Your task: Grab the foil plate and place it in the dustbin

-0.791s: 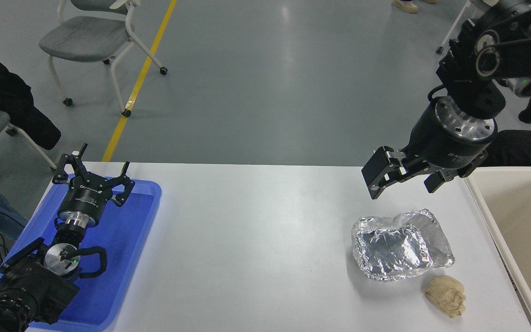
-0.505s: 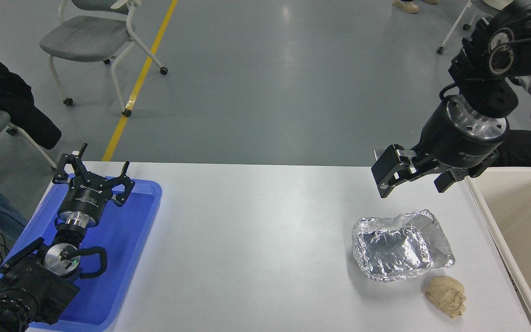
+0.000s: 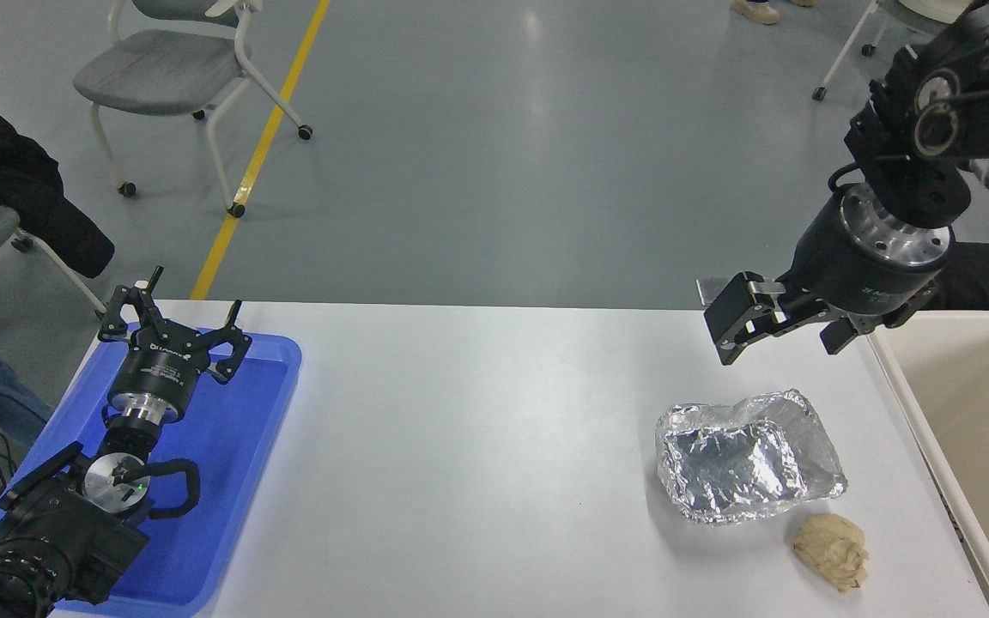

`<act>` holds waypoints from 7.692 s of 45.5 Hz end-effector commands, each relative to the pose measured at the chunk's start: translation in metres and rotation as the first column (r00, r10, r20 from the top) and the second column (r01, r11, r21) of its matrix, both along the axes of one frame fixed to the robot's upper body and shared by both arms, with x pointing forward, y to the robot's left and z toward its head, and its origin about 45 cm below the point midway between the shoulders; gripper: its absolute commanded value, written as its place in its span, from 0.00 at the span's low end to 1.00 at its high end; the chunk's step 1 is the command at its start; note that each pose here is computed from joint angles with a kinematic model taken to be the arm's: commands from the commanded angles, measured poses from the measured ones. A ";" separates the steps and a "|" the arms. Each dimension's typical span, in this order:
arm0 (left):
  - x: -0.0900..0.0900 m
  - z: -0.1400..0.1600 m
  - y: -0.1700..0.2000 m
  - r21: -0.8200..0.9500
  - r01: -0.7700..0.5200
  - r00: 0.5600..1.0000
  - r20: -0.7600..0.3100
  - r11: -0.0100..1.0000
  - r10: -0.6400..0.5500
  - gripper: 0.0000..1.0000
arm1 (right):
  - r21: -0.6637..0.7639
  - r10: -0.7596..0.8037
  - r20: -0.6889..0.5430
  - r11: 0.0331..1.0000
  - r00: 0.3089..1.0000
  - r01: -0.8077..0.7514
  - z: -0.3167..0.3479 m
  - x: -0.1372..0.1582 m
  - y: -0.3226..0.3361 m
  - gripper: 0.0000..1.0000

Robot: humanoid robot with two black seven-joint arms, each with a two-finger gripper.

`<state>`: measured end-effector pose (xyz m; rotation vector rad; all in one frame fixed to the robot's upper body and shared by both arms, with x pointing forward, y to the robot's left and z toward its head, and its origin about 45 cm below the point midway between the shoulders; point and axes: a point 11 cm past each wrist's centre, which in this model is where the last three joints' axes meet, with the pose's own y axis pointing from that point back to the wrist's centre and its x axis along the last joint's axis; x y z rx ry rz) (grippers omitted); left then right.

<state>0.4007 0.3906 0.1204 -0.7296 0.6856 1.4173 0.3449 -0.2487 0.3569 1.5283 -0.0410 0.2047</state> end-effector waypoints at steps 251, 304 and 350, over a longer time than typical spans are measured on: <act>0.001 0.001 0.000 0.000 0.001 1.000 0.003 1.000 -0.001 1.00 | -0.098 -0.571 0.564 0.672 0.597 0.734 -0.235 -0.077 -0.382 0.00; 0.002 0.001 -0.003 -0.003 0.004 1.000 0.003 1.000 -0.004 1.00 | -0.001 -0.435 0.497 0.865 0.751 0.502 -0.160 -0.005 -0.305 1.00; 0.000 0.001 0.001 0.001 0.000 1.000 0.001 1.000 0.000 1.00 | -0.010 0.119 -0.101 0.993 0.988 -0.121 -0.045 -0.002 0.069 1.00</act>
